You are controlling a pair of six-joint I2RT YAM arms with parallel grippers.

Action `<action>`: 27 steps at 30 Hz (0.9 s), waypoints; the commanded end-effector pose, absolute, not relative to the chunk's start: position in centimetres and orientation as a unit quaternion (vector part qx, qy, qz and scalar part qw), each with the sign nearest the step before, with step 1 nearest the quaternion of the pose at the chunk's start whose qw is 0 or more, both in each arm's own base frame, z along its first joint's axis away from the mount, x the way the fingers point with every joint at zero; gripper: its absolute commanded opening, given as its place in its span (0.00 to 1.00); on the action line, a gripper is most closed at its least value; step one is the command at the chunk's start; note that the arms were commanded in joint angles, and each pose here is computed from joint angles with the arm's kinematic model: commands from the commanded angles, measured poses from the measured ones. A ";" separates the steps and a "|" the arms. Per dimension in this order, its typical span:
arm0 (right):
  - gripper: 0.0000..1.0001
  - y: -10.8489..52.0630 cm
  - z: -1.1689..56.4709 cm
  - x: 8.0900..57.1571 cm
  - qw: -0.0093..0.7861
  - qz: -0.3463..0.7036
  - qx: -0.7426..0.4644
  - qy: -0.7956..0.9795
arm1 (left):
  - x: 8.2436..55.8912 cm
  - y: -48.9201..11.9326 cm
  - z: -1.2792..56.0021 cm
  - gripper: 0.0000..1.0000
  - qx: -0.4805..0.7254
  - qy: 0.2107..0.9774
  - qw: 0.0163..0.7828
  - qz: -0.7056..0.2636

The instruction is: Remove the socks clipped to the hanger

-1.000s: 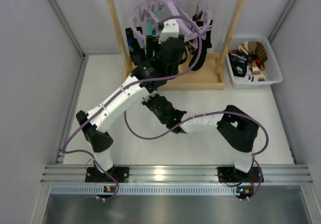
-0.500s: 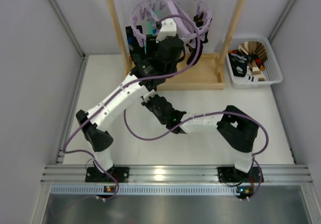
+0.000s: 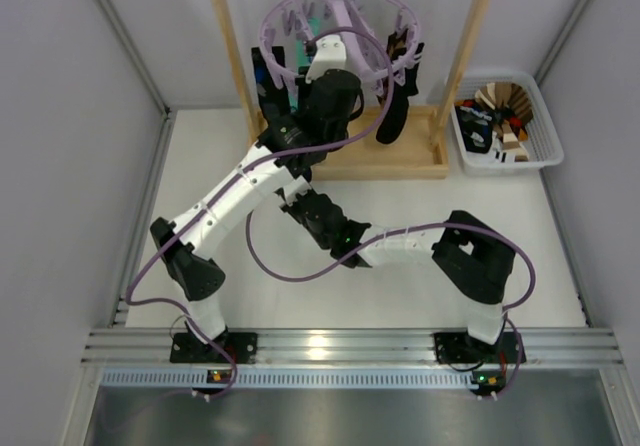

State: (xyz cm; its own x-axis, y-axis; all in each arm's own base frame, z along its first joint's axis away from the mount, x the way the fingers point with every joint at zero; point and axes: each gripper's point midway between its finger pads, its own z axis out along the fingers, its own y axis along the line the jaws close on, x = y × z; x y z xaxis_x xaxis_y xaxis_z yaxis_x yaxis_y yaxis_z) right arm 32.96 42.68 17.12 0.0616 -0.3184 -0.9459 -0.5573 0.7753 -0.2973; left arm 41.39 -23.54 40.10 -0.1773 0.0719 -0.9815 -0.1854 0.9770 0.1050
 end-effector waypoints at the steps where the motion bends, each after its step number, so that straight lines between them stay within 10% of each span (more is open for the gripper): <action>1: 0.00 44.1 18.3 31.7 0.667 0.119 -0.318 0.663 | 41.7 -22.8 41.2 0.19 -0.055 0.751 0.651 0.095; 9: 0.00 42.9 18.7 31.1 0.668 0.129 -0.297 0.670 | 41.9 -22.9 41.0 0.10 -0.054 0.753 0.650 0.086; 27: 0.00 22.2 23.7 29.6 0.618 0.105 -0.099 0.773 | 38.2 -27.0 41.9 0.98 0.002 0.770 0.623 -0.137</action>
State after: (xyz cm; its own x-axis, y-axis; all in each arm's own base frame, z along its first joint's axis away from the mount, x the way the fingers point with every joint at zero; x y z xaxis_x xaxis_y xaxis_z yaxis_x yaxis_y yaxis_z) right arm 29.57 25.85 24.03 -0.1149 -0.0193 -0.9932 -0.3517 0.9358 0.0225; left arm 40.13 -27.34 38.61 -0.2597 -0.0658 -0.9635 0.1089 0.9893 -0.0969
